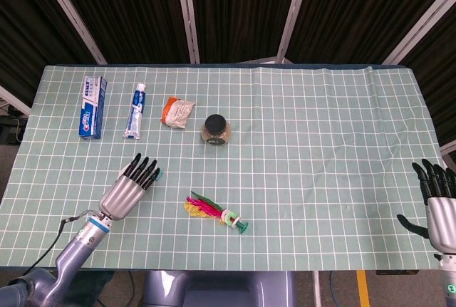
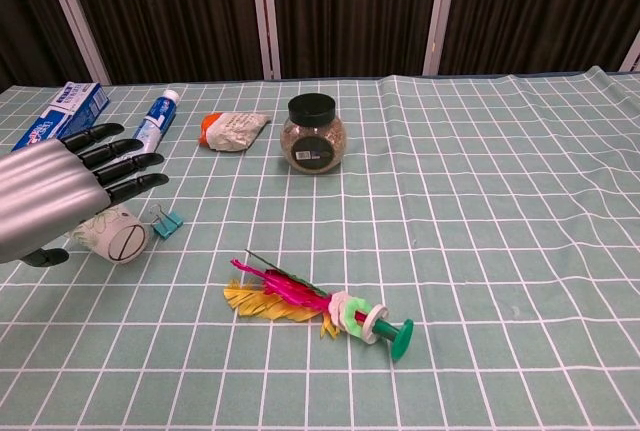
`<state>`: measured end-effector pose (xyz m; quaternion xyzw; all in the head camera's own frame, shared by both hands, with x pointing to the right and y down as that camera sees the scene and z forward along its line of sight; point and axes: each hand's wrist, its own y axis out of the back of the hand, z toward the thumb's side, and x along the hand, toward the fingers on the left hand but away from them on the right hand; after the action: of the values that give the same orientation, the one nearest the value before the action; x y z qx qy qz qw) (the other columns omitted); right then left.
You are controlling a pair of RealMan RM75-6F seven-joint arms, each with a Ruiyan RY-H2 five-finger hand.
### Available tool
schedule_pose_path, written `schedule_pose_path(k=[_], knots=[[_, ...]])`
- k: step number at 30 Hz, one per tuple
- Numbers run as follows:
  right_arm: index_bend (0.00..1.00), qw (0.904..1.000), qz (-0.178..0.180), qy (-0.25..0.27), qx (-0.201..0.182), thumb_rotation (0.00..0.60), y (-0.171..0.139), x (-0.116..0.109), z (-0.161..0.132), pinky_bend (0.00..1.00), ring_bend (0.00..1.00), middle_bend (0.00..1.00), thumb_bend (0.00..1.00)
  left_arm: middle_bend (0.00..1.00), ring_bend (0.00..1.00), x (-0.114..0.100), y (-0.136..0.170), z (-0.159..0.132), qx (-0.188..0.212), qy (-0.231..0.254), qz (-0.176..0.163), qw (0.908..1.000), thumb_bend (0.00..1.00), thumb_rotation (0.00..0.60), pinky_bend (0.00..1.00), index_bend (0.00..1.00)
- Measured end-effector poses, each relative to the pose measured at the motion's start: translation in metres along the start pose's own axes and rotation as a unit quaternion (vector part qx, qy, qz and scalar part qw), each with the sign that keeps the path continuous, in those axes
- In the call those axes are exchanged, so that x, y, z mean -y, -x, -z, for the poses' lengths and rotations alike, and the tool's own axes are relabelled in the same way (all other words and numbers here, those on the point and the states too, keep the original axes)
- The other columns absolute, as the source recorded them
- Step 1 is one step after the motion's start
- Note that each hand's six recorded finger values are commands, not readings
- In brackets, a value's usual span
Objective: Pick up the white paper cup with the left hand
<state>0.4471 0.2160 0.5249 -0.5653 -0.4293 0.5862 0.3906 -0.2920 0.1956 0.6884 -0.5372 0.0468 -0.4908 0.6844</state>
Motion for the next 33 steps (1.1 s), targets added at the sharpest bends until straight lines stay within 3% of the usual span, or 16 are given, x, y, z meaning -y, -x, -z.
schedule_pose_path(k=[7, 17, 23, 28, 33], knots=[[0.00, 1.0000, 0.000, 0.001, -0.001, 0.600, 0.000, 0.000, 0.000, 0.00, 0.00, 0.00, 0.00, 0.03, 0.03, 0.009, -0.003, -0.010, -0.003, -0.022, -0.002, 0.9997, 0.00, 0.600, 0.09, 0.11], [0.00, 1.0000, 0.000, 0.002, -0.001, 0.600, 0.001, -0.001, 0.001, 0.00, 0.00, 0.00, 0.00, 0.28, 0.31, 0.019, -0.004, -0.022, 0.009, -0.030, -0.002, 0.9995, 0.00, 0.600, 0.37, 0.32], [0.00, 1.0000, 0.001, 0.003, -0.001, 0.600, 0.001, -0.001, 0.001, 0.00, 0.00, 0.00, 0.00, 0.40, 0.41, 0.019, -0.003, -0.023, 0.008, -0.021, -0.010, 0.9997, 0.00, 0.600, 0.45, 0.45], [0.00, 1.0000, 0.000, 0.002, -0.001, 0.600, 0.001, -0.001, 0.001, 0.00, 0.00, 0.00, 0.00, 0.41, 0.42, 0.014, -0.005, -0.014, -0.009, 0.021, -0.021, 0.9995, 0.00, 0.600, 0.47, 0.46], [0.00, 1.0000, -0.001, 0.002, -0.001, 0.600, 0.001, 0.000, 0.000, 0.00, 0.00, 0.00, 0.00, 0.41, 0.42, 0.002, -0.008, 0.004, -0.038, 0.125, -0.029, 0.9911, 0.00, 0.600, 0.47, 0.46]])
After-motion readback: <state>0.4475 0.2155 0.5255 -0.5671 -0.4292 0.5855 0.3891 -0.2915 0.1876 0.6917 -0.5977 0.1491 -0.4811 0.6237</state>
